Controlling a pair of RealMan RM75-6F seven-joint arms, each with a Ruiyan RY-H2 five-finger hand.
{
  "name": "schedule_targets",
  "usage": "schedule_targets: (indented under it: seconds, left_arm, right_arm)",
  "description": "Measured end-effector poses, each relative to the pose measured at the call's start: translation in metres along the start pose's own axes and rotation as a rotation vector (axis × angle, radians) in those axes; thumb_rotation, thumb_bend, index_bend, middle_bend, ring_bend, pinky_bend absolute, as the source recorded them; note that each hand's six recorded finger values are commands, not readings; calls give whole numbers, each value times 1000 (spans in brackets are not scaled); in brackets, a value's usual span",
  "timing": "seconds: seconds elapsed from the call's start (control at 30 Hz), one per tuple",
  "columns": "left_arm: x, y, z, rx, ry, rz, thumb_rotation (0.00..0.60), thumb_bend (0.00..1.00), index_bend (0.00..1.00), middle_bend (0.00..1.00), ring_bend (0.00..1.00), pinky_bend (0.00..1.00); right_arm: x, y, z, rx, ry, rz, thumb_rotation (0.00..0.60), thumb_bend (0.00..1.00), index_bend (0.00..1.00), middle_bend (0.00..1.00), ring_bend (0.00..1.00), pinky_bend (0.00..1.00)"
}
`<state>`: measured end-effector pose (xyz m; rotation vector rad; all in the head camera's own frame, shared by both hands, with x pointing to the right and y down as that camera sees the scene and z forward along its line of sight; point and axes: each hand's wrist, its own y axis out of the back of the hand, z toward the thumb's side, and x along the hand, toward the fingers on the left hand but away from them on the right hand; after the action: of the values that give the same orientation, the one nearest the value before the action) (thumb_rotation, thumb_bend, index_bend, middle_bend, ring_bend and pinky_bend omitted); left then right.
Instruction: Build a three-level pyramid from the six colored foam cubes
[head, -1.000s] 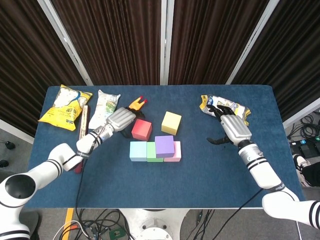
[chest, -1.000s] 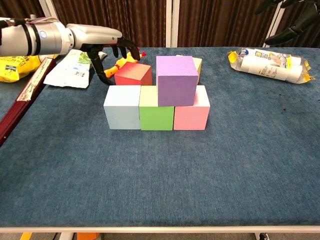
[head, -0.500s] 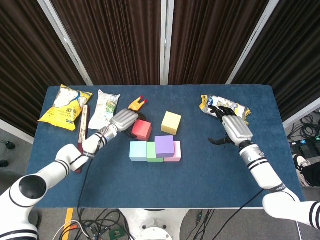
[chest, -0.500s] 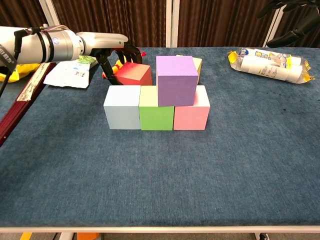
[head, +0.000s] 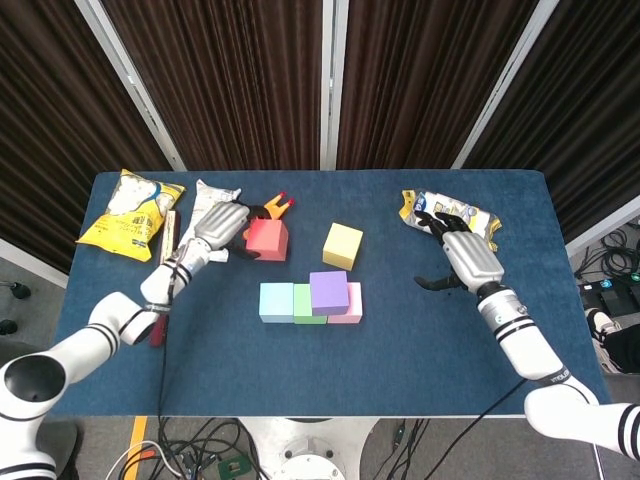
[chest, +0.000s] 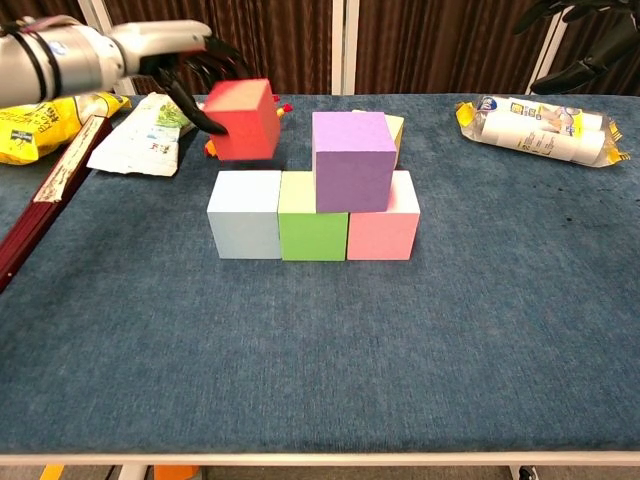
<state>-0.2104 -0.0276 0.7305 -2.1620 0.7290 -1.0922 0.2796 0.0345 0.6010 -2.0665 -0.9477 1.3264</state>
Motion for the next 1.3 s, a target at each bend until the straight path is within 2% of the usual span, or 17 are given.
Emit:
schedule_targets:
  seconds: [0.23, 0.47, 0.57, 0.7, 0.93, 1.3]
  left_arm:
    - [-37, 23, -17, -86, 61, 59, 600, 206, 481, 465, 376, 300]
    - [-88, 31, -10, -217, 102, 80, 600, 211, 482, 465, 376, 316]
    - [-109, 31, -3, -225, 113, 83, 600, 211, 482, 463, 376, 319]
    - [-126, 27, 3, -186, 131, 84, 600, 211, 482, 461, 376, 320]
    - [-134, 12, 23, -160, 133, 40, 600, 211, 482, 454, 376, 321]
    - [-126, -1, 56, -112, 90, 10, 600, 212, 477, 445, 376, 322]
  right_arm:
    - [1, -1, 0, 10, 5, 1, 600, 122, 0, 157, 0, 0]
    - [0, -1, 2, 11, 16, 1, 600, 122, 0, 157, 0, 0]
    - [1, -2, 3, 11, 22, 2, 600, 122, 0, 157, 0, 0]
    - [3, -1, 4, 15, 26, 2, 600, 122, 0, 157, 0, 0]
    - [7, 0, 4, 16, 26, -4, 600, 122, 0, 157, 0, 0]
    - [13, 2, 0, 16, 16, -7, 600, 122, 0, 157, 0, 0]
